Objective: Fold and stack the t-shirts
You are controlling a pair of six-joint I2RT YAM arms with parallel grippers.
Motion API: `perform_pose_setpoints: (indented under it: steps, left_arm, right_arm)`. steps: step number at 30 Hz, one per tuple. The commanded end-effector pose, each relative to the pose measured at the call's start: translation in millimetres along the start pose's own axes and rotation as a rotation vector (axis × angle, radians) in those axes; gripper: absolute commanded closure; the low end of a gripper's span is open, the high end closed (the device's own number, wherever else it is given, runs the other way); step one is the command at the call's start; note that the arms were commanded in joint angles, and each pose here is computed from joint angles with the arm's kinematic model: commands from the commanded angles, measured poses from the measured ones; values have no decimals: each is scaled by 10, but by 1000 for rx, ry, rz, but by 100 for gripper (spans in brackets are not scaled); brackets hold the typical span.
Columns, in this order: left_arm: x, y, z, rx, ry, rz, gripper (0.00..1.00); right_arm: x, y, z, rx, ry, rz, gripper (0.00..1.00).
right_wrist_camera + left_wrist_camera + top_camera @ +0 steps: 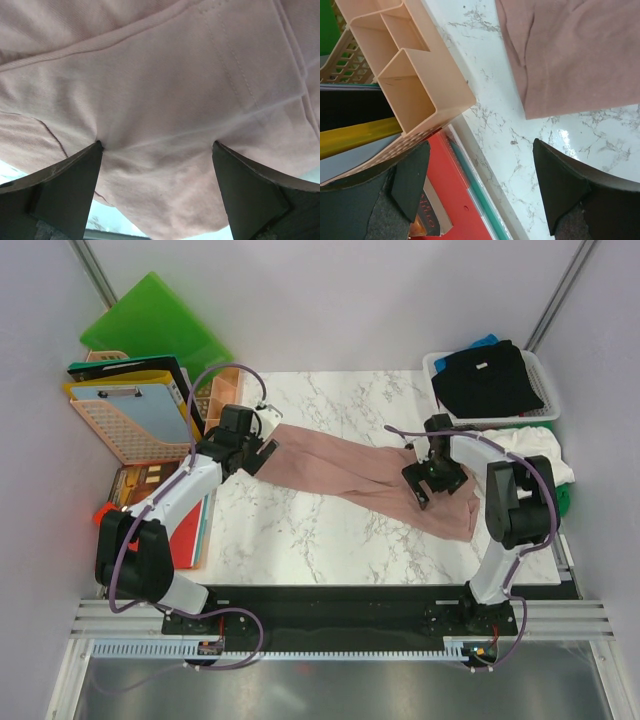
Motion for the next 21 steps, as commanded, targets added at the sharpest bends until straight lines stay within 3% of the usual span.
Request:
perform_pose_setpoints:
  steps: [1,6,8,12,17,21]
  left_arm:
    - [28,-53,5,-60,-26,-14,9]
    - [108,-131,-50,-156,-68,-2,9]
    - [174,-144,-43,-198,-115,-2,3]
    - [335,-190,-48,-305,-188,-4,2]
    - [340,-222,-428,-325,-77,15,1]
    - [352,-73,-866,-381,3,133,1]
  right_arm:
    - [-142,-119,122,-49,17,28,2]
    - [-13,-62,374,30,-98,68,2]
    - [85,-45,613,56,-201,89,2]
    - [200,-30,1047,47,-357,105,2]
    - [110,-13,1437,-19,-467,101,2]
    - [-31,7,1542,-61,-497,94,2]
Point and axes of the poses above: each gripper's point midway between its finger pads, its own z axis back along the fingers, its own y axis along the line the jaws close on, x = y × z, the point moved 9 cm from there along z, back along the fingers, and after that the axes turned 1 degree about -z, right-handed, at the moved point
